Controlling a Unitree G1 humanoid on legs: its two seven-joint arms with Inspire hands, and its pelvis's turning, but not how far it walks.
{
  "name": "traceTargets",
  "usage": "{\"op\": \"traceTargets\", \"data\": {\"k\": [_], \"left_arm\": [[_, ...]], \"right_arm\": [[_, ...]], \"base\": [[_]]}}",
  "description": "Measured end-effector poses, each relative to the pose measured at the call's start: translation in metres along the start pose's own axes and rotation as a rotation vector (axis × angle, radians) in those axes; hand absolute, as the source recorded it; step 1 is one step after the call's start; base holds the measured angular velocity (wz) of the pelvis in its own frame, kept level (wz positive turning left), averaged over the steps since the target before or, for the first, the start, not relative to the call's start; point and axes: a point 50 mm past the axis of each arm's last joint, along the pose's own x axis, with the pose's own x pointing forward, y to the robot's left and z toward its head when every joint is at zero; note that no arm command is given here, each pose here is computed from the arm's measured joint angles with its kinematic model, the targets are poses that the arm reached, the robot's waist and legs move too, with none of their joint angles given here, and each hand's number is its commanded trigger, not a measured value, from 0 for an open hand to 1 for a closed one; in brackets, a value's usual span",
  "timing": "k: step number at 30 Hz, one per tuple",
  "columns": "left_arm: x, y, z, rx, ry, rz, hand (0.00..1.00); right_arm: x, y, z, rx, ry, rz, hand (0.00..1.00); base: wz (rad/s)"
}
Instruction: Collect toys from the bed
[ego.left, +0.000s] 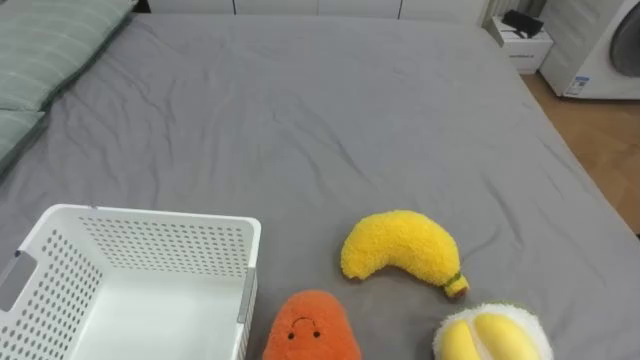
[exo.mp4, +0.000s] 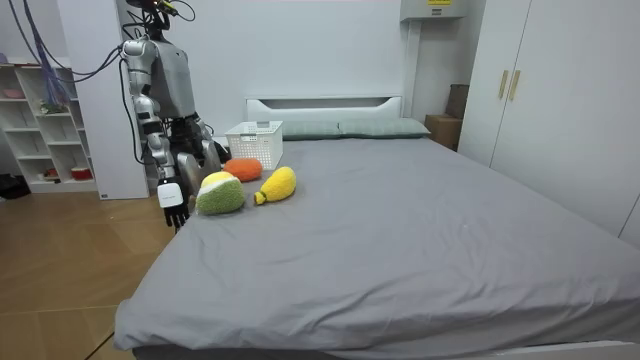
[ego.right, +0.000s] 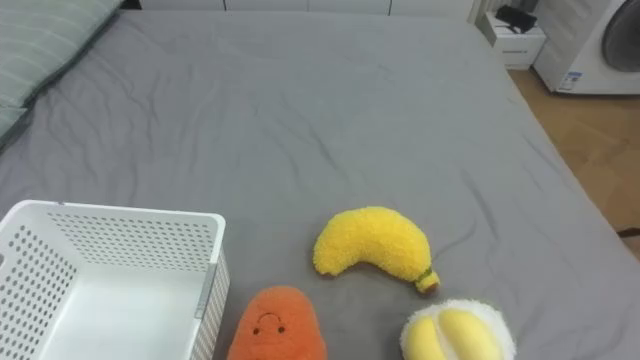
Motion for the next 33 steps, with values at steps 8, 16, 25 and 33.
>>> {"op": "traceTargets", "data": {"k": [8, 16, 25, 33], "left_arm": [[0.0, 0.001, 0.0, 0.003, 0.0, 0.017, 0.0], [0.001, 0.002, 0.001, -0.004, 0.002, 0.021, 0.0], [0.002, 0.007, 0.0, -0.044, 0.014, 0.037, 0.0], [0.004, 0.021, -0.011, -0.127, 0.04, 0.093, 0.0]], "right_arm": [[0.0, 0.0, 0.001, -0.006, -0.003, 0.002, 0.0], [0.0, 0.0, 0.0, 0.046, 0.005, 0.001, 0.0], [0.0, -0.009, -0.002, 0.25, 0.03, -0.061, 0.0], [0.001, -0.045, 0.009, 0.482, 0.003, -0.217, 0.0]], "base": [[0.0], [0.0], [0.0], [-0.02]]}}
